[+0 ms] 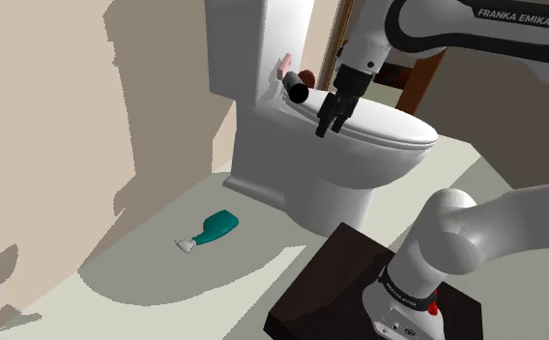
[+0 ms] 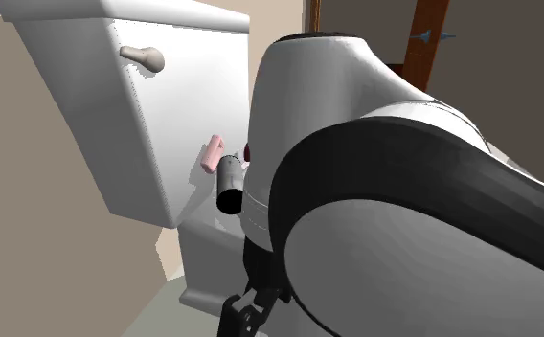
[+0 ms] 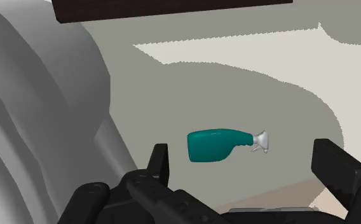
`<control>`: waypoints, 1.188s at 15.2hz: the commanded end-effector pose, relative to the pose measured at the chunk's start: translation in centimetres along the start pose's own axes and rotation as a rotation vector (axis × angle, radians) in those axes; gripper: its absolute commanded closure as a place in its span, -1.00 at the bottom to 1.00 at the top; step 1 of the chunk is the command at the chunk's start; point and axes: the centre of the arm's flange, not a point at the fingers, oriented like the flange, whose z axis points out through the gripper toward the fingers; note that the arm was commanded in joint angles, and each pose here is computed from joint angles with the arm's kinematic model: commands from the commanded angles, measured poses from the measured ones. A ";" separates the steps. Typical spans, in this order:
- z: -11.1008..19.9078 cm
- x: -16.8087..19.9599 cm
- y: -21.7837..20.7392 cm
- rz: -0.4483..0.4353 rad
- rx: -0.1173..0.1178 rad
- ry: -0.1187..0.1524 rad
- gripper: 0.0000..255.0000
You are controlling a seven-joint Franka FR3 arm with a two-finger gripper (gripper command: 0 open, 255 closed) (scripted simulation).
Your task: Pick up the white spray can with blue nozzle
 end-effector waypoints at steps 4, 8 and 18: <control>-0.7 3.6 1.4 0.059 -0.014 -0.005 -1.00; -1.6 8.3 3.6 0.137 -0.034 -0.011 -1.00; -3.9 19.3 10.4 0.332 -0.081 -0.027 -1.00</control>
